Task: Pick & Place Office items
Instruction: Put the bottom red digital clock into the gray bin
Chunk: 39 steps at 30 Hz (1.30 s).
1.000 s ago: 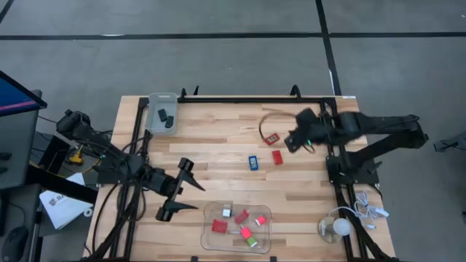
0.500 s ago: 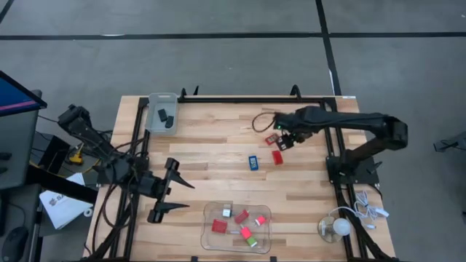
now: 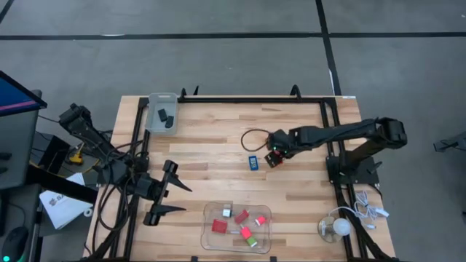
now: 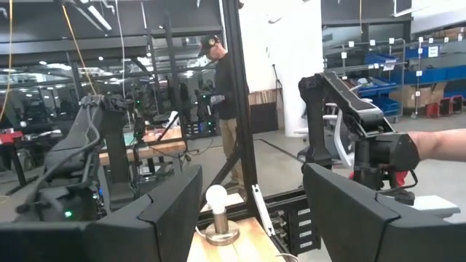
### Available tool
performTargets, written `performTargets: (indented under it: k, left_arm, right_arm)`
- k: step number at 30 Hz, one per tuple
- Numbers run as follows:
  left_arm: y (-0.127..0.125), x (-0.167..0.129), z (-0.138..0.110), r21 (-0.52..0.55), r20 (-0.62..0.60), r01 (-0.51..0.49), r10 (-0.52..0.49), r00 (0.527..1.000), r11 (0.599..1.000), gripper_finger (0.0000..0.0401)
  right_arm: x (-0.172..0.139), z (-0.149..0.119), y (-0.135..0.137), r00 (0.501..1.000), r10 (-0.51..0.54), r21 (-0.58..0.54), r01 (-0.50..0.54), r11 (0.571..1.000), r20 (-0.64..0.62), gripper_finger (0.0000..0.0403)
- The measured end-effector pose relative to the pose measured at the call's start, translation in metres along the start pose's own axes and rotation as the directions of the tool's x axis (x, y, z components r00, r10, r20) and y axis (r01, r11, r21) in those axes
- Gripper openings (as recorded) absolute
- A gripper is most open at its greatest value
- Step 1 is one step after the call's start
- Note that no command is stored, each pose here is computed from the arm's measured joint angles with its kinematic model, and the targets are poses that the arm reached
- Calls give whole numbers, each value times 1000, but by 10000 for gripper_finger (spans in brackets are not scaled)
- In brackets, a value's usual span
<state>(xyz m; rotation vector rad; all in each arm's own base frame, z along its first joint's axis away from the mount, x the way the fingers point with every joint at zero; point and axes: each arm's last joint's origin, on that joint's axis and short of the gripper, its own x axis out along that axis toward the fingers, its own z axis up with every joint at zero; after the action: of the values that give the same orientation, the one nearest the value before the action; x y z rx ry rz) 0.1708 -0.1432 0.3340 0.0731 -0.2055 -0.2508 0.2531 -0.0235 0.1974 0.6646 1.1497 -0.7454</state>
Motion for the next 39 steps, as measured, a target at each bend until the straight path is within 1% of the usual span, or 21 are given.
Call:
performTargets:
  k: [3,5,8,14,20,22,27,31,35,39]
  left_arm:
    - [-2,2,-1,-7,10,2,-2,1000,1000,236]
    - [-3,3,-1,-10,16,2,-2,1000,1000,236]
    - [-3,4,-1,-13,22,1,-1,1000,1000,236]
    - [-3,4,-1,-13,24,1,0,1000,1000,236]
    - [-3,4,-1,-11,24,0,0,1000,1000,236]
    - [-3,4,-1,-11,24,0,0,1000,1000,236]
    - [-3,4,-1,-11,24,0,0,1000,1000,236]
    - [-3,4,-1,-12,25,0,0,1000,1000,236]
    - [-3,4,-1,-12,24,0,0,1000,1000,236]
    - [-3,4,-1,-11,24,0,0,1000,1000,236]
  right_arm:
    - [5,-8,0,999,-36,12,36,999,1,305]
    - [9,-12,0,1000,-28,31,28,999,11,311]
    - [18,-19,-6,999,-46,54,47,997,-8,316]
    - [36,-23,-14,1000,-11,102,9,995,15,318]
    - [48,-20,-18,996,84,140,-89,986,44,318]
    - [53,-20,-17,997,74,139,-78,987,34,318]
    - [69,-24,-16,1000,-2,128,3,992,-6,318]
    - [74,-24,-17,999,-54,142,54,988,-2,317]
    - [72,-26,-18,998,-57,149,55,987,4,301]
    - [69,-30,-17,998,-60,151,58,987,14,266]
